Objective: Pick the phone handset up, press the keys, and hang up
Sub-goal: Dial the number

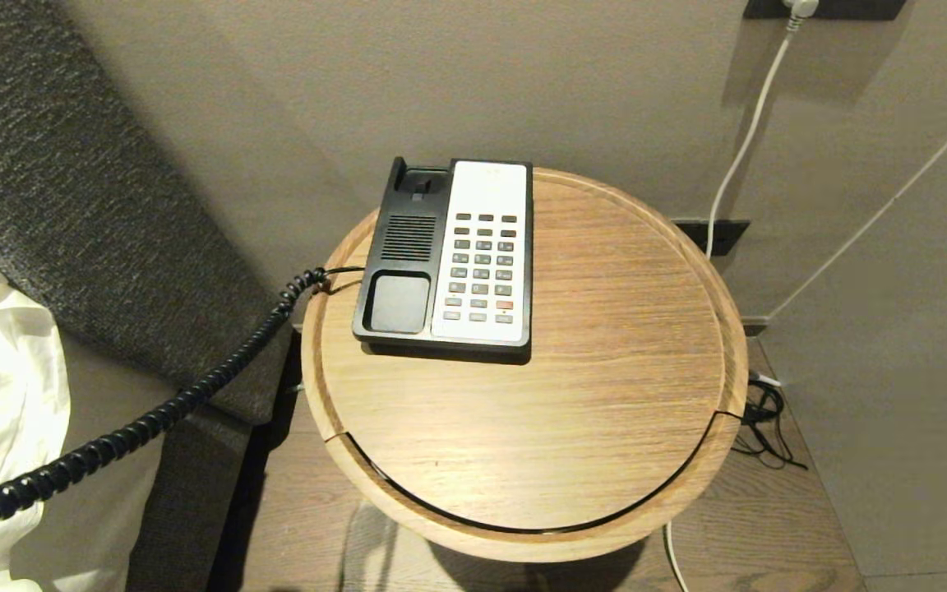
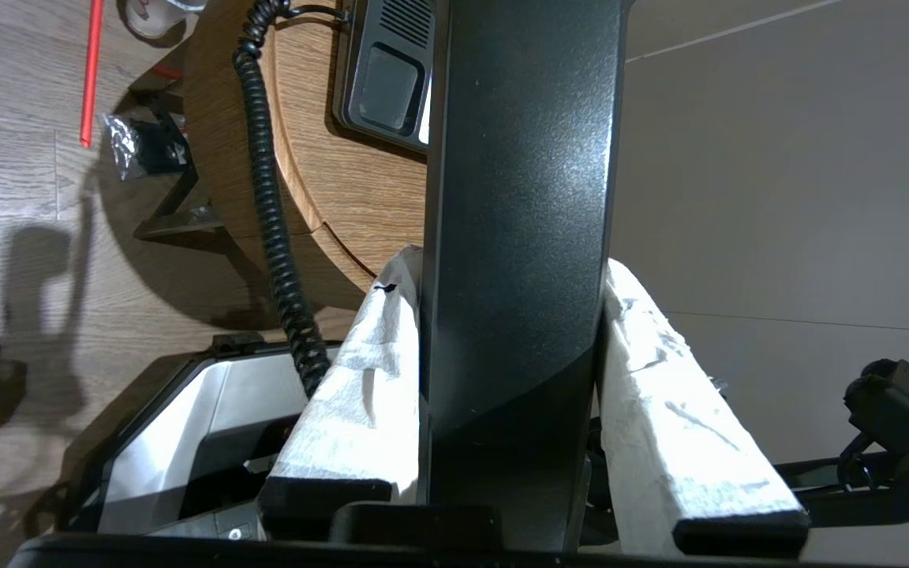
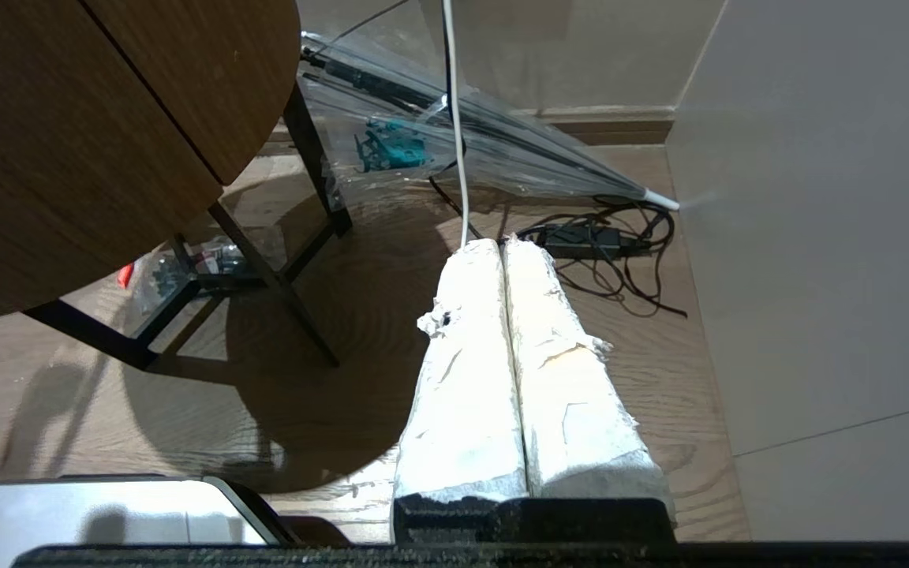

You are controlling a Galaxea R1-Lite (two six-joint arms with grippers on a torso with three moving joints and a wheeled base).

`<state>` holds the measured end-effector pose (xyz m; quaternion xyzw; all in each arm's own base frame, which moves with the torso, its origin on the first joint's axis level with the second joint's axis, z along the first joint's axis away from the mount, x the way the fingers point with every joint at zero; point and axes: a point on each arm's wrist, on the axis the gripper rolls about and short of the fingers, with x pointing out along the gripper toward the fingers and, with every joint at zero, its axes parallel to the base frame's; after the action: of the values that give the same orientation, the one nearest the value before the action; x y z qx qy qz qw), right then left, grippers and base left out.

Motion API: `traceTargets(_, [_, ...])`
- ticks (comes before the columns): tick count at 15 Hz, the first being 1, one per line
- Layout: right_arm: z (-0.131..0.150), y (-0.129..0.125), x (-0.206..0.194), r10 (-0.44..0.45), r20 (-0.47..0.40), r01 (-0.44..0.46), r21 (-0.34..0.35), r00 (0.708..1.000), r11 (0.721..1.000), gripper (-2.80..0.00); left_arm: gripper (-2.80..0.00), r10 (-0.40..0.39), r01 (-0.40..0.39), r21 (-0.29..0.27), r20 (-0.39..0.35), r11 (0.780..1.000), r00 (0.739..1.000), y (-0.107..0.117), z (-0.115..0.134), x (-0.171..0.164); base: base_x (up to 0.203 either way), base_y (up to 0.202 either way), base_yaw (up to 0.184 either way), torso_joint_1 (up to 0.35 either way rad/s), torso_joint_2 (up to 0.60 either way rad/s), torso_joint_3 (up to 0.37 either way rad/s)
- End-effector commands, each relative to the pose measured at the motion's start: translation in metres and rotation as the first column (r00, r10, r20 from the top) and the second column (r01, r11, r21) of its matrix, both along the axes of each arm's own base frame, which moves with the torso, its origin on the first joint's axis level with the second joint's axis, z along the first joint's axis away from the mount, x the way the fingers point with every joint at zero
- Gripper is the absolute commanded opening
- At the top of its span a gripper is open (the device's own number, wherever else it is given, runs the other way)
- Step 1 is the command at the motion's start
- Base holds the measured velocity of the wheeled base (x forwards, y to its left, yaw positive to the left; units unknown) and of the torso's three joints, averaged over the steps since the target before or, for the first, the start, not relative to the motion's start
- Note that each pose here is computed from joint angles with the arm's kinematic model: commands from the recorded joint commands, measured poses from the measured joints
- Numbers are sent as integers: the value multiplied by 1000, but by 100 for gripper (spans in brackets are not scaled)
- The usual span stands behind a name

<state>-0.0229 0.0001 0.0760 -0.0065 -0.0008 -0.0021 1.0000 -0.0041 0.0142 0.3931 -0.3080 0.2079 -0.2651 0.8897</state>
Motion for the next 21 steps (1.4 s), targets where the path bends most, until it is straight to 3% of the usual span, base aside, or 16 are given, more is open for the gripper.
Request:
traceTargets(1, [0,0,0,0,3,0,9,1000,1000,-280,-280,4,-4,-2,-5,1000,1000,2,-1,-1,0,0,0,0,0,0])
traceTargets(4, [18,0,-7,2,50,-4,48,999,999,-280,-280,11,-11,-17,-9,1000,1000,5,-2,-4,0,0,0,0,0,0])
traceTargets(8, [102,2,-76,92,161,-107,86,983,991,-280,-280,11,-11,-18,-8,1000,1000,8,-2,-6,0,0,0,0,0,0])
traceTargets(10, [127,4,-113,157,235,-180,80,959,980,-280,-280,12,-12,-20,-6,1000,1000,8,-1,-6,0,0,0,0,0,0])
traceTargets(12, [154,5,-121,188,278,-220,88,942,972,-280,-280,12,-13,-18,-7,1000,1000,8,-1,-6,0,0,0,0,0,0])
traceTargets(14, [208,5,-107,192,284,-240,145,939,960,-280,-280,11,-11,-17,-7,1000,1000,8,-1,-6,0,0,0,0,0,0])
traceTargets(16, [270,5,-54,207,204,-251,219,957,943,-280,-280,7,-7,-11,-11,1000,1000,4,-1,-4,0,0,0,0,0,0])
traceTargets(18, [296,6,15,249,54,-254,292,967,922,-280,-280,-6,6,-8,-13,1000,1000,1,0,-2,0,0,0,0,0,0])
traceTargets(19, [296,6,51,297,-39,-269,329,954,905,-280,-280,-7,7,0,-16,1000,1000,-1,0,0,0,0,0,0,0,0])
traceTargets(21, [285,10,108,419,-203,-322,384,885,865,-280,-280,-11,11,5,-19,1000,1000,-3,0,2,0,0,0,0,0,0])
